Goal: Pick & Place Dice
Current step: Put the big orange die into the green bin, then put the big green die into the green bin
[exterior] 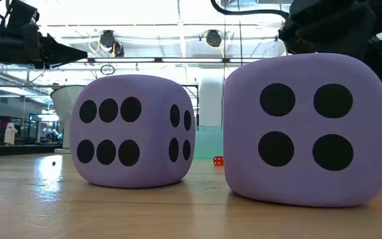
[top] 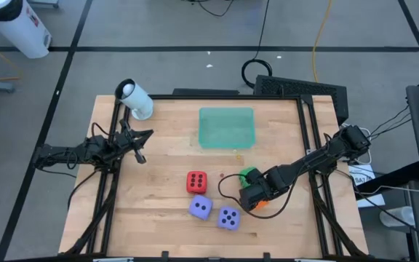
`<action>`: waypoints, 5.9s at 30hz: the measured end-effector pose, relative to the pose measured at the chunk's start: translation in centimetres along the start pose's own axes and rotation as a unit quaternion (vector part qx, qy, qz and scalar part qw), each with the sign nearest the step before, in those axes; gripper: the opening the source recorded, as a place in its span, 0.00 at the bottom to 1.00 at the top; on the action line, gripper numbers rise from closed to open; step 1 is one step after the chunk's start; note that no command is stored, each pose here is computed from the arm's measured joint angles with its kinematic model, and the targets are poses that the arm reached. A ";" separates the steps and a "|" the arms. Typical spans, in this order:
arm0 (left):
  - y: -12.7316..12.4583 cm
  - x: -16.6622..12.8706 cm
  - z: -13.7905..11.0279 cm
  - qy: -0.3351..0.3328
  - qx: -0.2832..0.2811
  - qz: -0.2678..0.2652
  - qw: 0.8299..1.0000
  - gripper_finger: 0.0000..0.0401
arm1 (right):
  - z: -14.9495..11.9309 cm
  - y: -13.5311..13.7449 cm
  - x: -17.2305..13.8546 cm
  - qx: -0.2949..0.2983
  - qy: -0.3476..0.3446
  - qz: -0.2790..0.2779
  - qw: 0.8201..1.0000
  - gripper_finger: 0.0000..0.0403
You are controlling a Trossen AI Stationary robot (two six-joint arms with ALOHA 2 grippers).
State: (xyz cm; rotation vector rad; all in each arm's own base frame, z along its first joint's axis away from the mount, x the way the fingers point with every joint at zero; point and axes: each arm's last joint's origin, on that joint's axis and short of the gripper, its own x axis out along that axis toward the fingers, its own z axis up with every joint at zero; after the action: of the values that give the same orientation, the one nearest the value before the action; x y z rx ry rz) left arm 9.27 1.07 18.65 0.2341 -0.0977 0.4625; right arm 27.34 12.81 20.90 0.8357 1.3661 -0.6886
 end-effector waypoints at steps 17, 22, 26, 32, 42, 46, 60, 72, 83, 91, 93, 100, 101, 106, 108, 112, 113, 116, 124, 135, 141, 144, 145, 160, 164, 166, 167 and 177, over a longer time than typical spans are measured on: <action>0.0 0.0 0.0 0.000 0.000 0.000 1.000 0.08 | -1.1 -3.0 2.9 -0.192 0.088 -0.041 0.977 0.98; 0.0 0.0 0.0 0.001 0.001 0.000 1.000 0.08 | -1.2 -3.2 1.8 -0.226 0.080 -0.013 0.971 0.98; 0.0 0.0 0.0 0.001 0.001 0.000 1.000 0.08 | -1.0 -3.2 0.3 -0.203 0.045 0.028 0.978 0.98; 0.0 0.0 0.0 0.002 0.002 0.000 1.000 0.08 | -1.6 -3.0 -0.7 -0.173 -0.004 0.056 0.983 0.98; 0.0 0.0 -0.1 0.002 0.001 0.000 1.000 0.08 | -3.8 -2.8 -1.0 -0.187 -0.070 0.054 0.978 0.98; 0.0 0.0 -0.1 0.002 0.001 -0.001 1.000 0.08 | -3.9 -2.6 -1.0 -0.194 -0.061 0.066 0.977 0.98; 0.0 0.0 0.0 0.002 0.001 0.000 1.000 0.08 | -3.4 -1.1 -3.2 -0.249 -0.137 0.179 0.942 0.98; 0.0 0.0 0.0 0.001 0.001 0.000 1.000 0.08 | 2.2 -3.9 -10.4 -0.126 -0.352 0.262 0.890 0.98; 0.0 0.0 0.0 0.002 0.003 0.000 1.000 0.08 | 3.1 -4.3 -10.2 -0.230 -0.338 0.240 0.880 0.98; 0.0 0.0 0.0 0.002 0.004 0.000 1.000 0.08 | 1.3 -2.4 -6.6 -0.385 -0.276 0.170 0.864 0.98; 0.0 0.0 0.0 0.002 0.004 0.000 1.000 0.08 | 1.7 -2.0 -5.6 -0.417 -0.260 0.154 0.857 0.98; -0.1 0.0 -0.2 0.011 0.008 -0.002 1.000 0.08 | 4.5 -1.5 -4.6 -0.477 -0.225 0.092 0.844 0.98; -0.1 0.0 -0.2 0.011 0.008 -0.002 1.000 0.08 | 4.8 -1.5 -5.0 -0.485 -0.215 0.079 0.844 0.98; -0.1 0.0 -0.3 0.015 0.008 0.001 1.000 0.08 | 5.7 -2.3 -6.2 -0.511 -0.143 0.004 0.848 0.98; -0.1 0.0 -0.4 0.022 0.008 -0.001 1.000 0.08 | 5.9 -2.6 -6.1 -0.518 -0.125 0.005 0.846 0.98; -0.2 0.0 -0.7 0.035 0.011 -0.004 0.999 0.08 | 6.0 -2.6 -5.7 -0.541 -0.117 0.022 0.833 0.98; -0.2 0.0 -0.8 0.038 0.009 -0.005 0.999 0.08 | 6.0 -2.6 -5.7 -0.544 -0.119 0.021 0.831 0.98; -0.2 0.0 -0.8 0.039 0.001 -0.005 0.999 0.08 | 6.1 -2.3 -5.8 -0.543 -0.141 0.022 0.828 0.98; -0.2 0.0 -0.8 0.039 -0.018 -0.004 0.999 0.08 | 6.1 -2.1 -4.5 -0.553 -0.123 0.008 0.824 0.98; -0.2 0.0 -0.8 0.039 -0.018 -0.004 0.999 0.08 | 5.9 -3.1 -2.3 -0.548 -0.100 0.004 0.831 0.98; -0.2 0.0 -0.8 0.039 -0.018 -0.004 0.999 0.08 | 6.1 -3.3 -1.3 -0.551 -0.108 0.008 0.828 0.98; -0.2 0.0 -0.8 0.039 -0.018 -0.004 0.999 0.08 | 6.2 -3.7 -0.7 -0.549 -0.110 0.006 0.829 0.98; -0.2 0.0 -0.8 0.039 -0.018 -0.004 0.999 0.08 | 6.3 -3.8 -0.5 -0.549 -0.111 0.006 0.829 0.98; -0.2 0.0 -0.8 0.039 -0.018 -0.004 0.999 0.08 | 6.3 -3.8 0.7 -0.536 -0.106 0.051 0.836 0.98; -0.2 0.0 -0.8 0.039 -0.018 -0.004 0.999 0.08 | 6.2 -4.2 -0.2 -0.495 -0.104 0.074 0.859 0.95; -0.2 0.0 -0.8 0.039 -0.017 -0.004 0.999 0.08 | 6.1 -4.4 -1.0 -0.493 -0.115 0.089 0.858 0.93; -0.2 0.0 -0.8 0.039 -0.018 -0.004 0.999 0.08 | 6.0 -4.5 -1.5 -0.493 -0.122 0.095 0.856 0.92; -0.2 0.0 -0.7 0.033 -0.021 -0.003 0.999 0.08 | 7.6 -6.2 -9.6 -0.442 -0.326 0.082 0.832 0.91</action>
State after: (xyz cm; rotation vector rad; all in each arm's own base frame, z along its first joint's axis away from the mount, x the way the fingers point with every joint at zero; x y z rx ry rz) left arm 9.34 1.09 17.97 0.1784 -0.0429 0.4620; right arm 25.43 2.54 29.89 -0.0583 0.8084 -0.1100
